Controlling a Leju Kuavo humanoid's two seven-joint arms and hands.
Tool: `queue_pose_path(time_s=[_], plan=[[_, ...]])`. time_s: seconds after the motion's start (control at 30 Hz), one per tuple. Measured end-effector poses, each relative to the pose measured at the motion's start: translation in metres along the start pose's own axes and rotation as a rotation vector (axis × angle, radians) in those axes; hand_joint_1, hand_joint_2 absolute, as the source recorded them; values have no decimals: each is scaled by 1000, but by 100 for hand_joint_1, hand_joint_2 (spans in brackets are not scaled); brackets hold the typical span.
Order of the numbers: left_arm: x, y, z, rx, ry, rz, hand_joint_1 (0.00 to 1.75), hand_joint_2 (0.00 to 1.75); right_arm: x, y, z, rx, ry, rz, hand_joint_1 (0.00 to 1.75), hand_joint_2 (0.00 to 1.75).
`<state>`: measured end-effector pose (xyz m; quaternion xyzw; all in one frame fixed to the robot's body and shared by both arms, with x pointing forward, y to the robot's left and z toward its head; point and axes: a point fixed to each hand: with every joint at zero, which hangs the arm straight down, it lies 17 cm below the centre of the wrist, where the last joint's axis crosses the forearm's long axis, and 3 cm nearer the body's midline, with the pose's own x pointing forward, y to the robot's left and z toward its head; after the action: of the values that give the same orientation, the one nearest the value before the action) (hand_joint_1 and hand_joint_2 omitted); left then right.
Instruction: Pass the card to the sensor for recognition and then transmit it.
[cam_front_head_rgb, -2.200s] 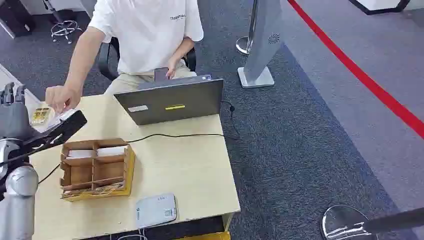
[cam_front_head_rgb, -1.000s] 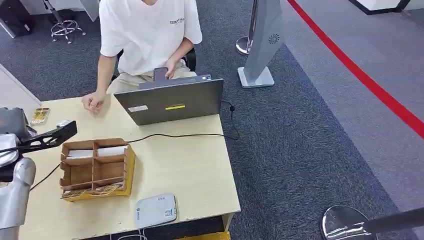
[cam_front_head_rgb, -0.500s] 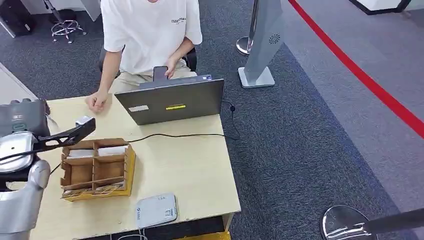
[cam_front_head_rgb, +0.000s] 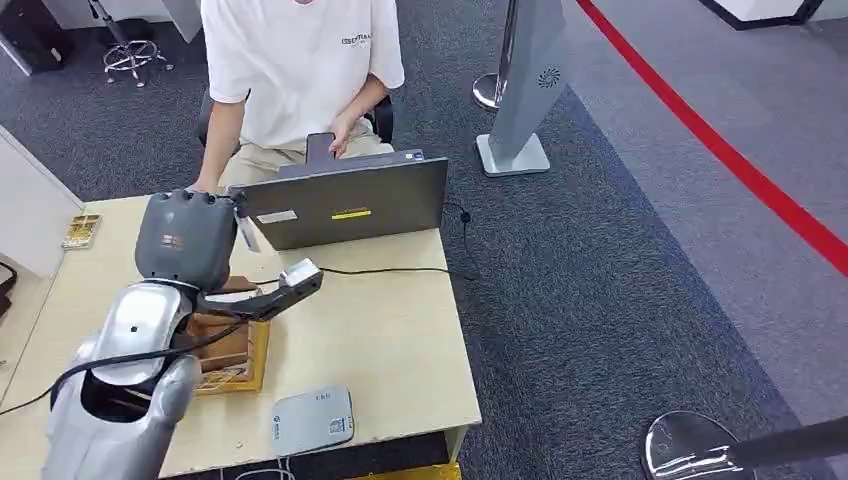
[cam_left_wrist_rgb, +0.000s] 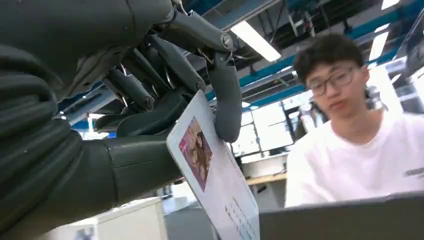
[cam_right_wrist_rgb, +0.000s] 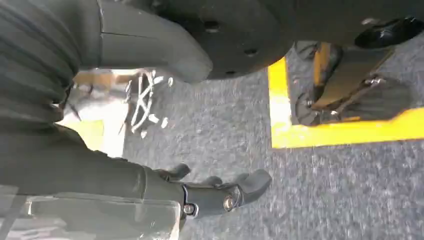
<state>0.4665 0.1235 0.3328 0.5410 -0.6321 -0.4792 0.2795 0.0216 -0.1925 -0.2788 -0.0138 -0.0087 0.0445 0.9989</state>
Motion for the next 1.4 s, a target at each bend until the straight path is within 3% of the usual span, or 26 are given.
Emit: queue_pose_path(time_s=[0.07, 0.17, 0.23, 0.27, 0.33, 0.4, 0.57, 0.63, 0.7, 0.77, 1.4], plan=[[17, 11, 3, 19, -23, 28, 175, 175, -80, 56, 16, 154, 223, 121, 0, 175], [31, 16, 8, 27, -55, 58, 175, 175, -52, 75, 23, 183, 132, 209, 0, 175], [41, 18, 10, 29, -79, 80, 175, 175, 2, 58, 21, 76, -98, 471, 0, 175], [49, 19, 12, 25, -95, 96, 175, 175, 6, 45, 20, 46, -144, 654, 0, 175], [60, 14, 19, 3, -126, 119, 175, 175, 24, 4, 17, -73, -145, 996, 0, 175], [71, 2, 30, -36, -145, 146, 175, 175, 42, -50, 18, -284, -90, 1163, 0, 175], [83, -20, 52, -95, -148, 194, 175, 175, 31, -84, 20, -311, -25, 759, 0, 175], [87, -27, 61, -116, -149, 207, 175, 175, 31, -73, 20, -242, -53, 491, 0, 175], [89, -34, 69, -129, -145, 220, 175, 175, 41, -53, 22, -129, -101, 121, 0, 175], [89, -41, 77, -142, -130, 227, 175, 175, 51, -49, 25, -76, -133, -73, 0, 175], [86, -52, 96, -175, -111, 237, 175, 175, 51, -70, 29, -141, -132, -34, 0, 175]])
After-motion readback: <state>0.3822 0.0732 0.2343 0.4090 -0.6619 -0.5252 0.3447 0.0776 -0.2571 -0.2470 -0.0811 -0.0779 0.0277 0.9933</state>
